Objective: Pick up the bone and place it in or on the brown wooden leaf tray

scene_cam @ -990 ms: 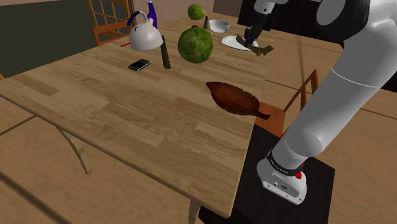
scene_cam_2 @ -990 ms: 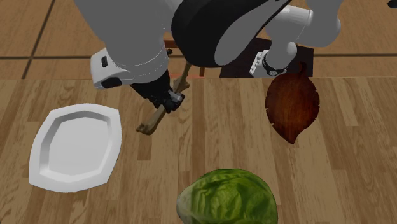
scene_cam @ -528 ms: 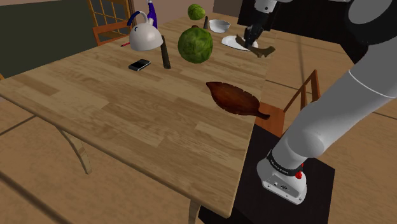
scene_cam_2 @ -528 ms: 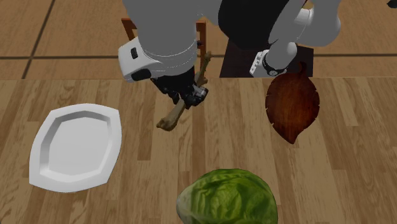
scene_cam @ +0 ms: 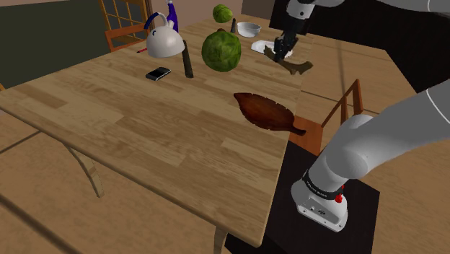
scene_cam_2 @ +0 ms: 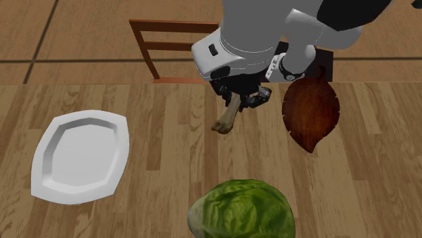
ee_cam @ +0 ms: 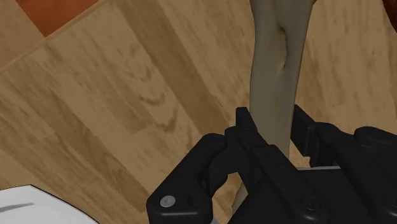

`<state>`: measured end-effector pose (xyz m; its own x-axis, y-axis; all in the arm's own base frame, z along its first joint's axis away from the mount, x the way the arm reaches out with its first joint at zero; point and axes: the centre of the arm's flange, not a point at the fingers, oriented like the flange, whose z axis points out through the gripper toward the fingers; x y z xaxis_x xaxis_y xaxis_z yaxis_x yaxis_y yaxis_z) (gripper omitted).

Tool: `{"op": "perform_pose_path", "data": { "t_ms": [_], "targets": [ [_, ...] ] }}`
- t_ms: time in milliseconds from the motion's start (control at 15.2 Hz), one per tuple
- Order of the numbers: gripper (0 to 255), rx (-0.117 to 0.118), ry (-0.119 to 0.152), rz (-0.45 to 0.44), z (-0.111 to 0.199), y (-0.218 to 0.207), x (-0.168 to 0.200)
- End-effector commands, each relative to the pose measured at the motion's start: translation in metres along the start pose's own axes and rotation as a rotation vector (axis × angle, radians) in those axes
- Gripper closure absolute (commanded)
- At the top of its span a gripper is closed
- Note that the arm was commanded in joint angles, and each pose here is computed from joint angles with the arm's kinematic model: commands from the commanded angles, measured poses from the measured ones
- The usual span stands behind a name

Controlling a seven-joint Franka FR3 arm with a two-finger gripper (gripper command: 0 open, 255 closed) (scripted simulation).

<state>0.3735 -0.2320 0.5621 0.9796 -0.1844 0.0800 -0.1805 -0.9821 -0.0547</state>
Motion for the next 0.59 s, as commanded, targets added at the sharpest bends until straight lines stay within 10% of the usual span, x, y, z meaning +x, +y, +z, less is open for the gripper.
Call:
{"op": "perform_pose_path", "data": {
  "t_ms": [0,528],
  "targets": [
    [255,-0.002,0.0,0.002,0.003,-0.024,-0.012],
    [255,-0.002,0.0,0.002,0.004,-0.115,-0.065]
  ]
}}
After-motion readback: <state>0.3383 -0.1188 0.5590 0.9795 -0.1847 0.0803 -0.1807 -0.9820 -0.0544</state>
